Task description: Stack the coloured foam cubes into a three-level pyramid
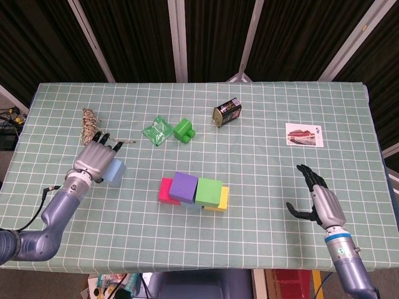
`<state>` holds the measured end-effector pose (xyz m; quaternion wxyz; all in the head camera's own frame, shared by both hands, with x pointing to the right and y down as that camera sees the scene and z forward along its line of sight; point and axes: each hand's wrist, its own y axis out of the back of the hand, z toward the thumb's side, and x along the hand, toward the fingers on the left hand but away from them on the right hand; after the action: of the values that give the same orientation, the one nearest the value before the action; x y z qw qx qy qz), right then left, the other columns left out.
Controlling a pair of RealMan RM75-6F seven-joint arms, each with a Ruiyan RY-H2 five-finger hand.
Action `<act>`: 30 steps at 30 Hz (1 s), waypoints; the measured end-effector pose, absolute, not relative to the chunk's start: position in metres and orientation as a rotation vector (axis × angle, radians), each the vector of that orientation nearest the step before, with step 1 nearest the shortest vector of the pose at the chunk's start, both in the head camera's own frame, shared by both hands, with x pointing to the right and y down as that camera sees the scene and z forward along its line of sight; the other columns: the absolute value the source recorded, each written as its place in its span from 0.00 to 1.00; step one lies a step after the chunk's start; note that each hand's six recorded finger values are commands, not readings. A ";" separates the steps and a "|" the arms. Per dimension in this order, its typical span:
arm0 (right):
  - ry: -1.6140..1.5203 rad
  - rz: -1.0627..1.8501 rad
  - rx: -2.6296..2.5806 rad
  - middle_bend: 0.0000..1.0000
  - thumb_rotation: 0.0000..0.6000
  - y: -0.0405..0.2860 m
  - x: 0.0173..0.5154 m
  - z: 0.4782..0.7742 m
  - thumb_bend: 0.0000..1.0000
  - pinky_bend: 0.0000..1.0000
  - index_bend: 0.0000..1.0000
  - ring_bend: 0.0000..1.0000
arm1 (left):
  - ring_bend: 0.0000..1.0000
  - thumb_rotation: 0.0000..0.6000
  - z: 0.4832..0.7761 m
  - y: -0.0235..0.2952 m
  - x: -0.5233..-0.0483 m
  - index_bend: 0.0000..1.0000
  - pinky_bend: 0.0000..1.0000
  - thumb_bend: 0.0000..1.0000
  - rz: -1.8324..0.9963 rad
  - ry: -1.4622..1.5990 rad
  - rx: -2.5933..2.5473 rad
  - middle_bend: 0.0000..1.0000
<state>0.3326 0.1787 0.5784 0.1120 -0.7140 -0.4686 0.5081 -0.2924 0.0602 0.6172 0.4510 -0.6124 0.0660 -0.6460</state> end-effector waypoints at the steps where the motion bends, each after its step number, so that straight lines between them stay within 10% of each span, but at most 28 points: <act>1: -1.375 1.490 -2.096 0.00 1.00 0.179 0.332 0.578 0.35 0.00 0.00 0.00 | 0.00 1.00 0.619 0.064 -0.294 0.01 0.00 0.28 -1.602 0.168 -1.519 0.46; 20: -1.377 1.481 -2.106 0.00 1.00 0.180 0.331 0.577 0.35 0.00 0.00 0.00 | 0.00 1.00 0.647 0.104 -0.297 0.00 0.00 0.27 -1.758 0.256 -1.551 0.42; 30: -1.375 1.481 -2.105 0.00 1.00 0.180 0.331 0.577 0.35 0.00 0.00 0.00 | 0.00 1.00 0.660 0.111 -0.292 0.00 0.00 0.23 -1.766 0.270 -1.561 0.22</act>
<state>0.3312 0.1799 0.5768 0.1117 -0.7169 -0.4682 0.5044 -0.2915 0.1110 0.6597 0.3751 -0.6100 0.1057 -0.6899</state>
